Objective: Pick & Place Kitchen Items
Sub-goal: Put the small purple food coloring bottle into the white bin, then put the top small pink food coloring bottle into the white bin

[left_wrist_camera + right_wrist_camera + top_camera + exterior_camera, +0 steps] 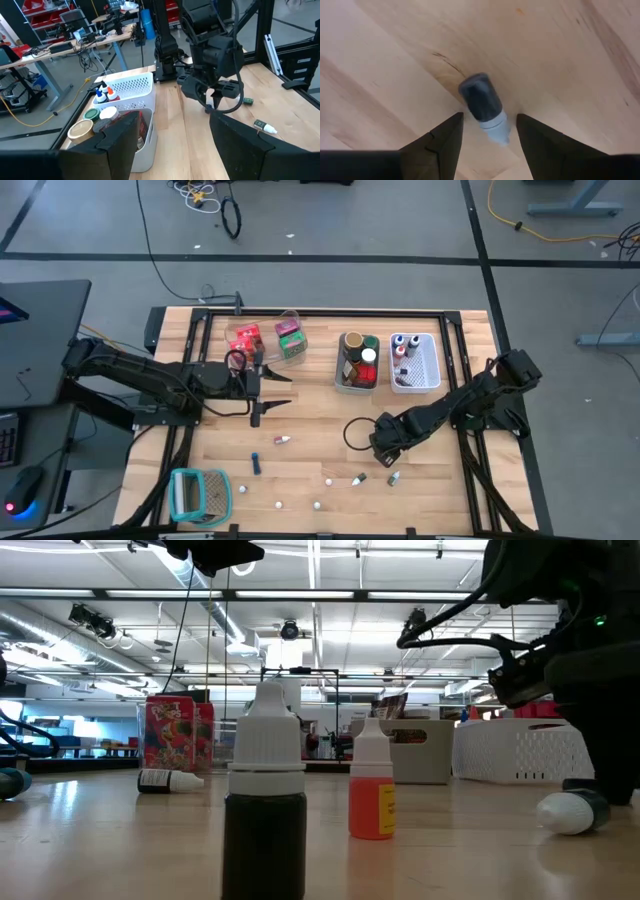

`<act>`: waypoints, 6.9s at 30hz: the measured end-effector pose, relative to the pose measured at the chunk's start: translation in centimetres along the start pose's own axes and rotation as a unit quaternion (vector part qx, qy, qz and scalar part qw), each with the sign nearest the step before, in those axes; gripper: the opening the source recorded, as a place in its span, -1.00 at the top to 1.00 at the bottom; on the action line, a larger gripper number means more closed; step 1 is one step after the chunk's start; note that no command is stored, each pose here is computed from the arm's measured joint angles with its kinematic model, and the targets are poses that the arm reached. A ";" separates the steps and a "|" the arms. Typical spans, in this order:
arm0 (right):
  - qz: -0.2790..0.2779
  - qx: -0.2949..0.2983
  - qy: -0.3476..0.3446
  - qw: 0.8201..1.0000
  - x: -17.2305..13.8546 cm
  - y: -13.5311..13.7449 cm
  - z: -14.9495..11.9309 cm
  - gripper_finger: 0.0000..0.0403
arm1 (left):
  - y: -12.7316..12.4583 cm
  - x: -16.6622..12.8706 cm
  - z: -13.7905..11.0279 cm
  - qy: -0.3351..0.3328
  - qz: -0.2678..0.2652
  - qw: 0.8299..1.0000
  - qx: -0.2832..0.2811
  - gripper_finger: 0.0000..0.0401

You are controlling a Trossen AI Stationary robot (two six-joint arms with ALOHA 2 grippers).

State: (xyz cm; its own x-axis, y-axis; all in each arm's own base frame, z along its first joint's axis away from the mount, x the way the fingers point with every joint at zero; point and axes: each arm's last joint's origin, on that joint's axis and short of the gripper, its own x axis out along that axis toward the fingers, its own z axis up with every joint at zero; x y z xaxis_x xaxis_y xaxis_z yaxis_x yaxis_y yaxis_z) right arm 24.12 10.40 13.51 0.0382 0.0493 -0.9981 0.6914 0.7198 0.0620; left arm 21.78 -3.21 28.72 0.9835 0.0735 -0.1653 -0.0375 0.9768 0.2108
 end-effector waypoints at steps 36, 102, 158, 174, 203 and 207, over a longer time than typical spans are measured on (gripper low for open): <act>0.037 -0.093 -0.058 0.993 -1.0 0.1 1.1 0.62 | 0.0 0.0 0.0 0.000 0.000 1.000 0.000 -0.25; -0.082 -0.167 -0.044 0.982 0.6 -3.8 1.7 0.38 | 0.1 0.0 0.0 0.002 0.011 1.000 0.000 -0.25; -0.298 0.059 -0.155 0.940 -5.2 -11.5 5.0 0.11 | 0.1 0.0 0.0 0.002 0.011 1.000 0.000 -0.25; -0.239 -0.010 -0.285 0.928 -8.9 -8.2 8.4 0.07 | -0.2 0.0 -0.4 0.019 -0.027 0.997 -0.076 -0.25; 0.019 -0.201 -0.510 0.836 -12.4 -0.4 10.4 0.07 | -8.5 4.3 -11.9 0.398 -0.045 0.906 -0.135 -0.25; 0.020 -0.199 -0.509 0.837 -12.3 -0.4 10.4 0.07 | -9.2 4.7 -13.3 0.426 -0.030 0.893 -0.141 -0.25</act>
State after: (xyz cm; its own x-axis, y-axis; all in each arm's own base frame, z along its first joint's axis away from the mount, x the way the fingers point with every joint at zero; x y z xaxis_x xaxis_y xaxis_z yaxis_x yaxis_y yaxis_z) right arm 30.87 2.32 25.70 0.7908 -0.3911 -0.4709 0.3875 0.9153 -0.1095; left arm 24.37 -9.15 13.18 0.4981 0.0286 -0.8667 -0.1499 0.9873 -0.0536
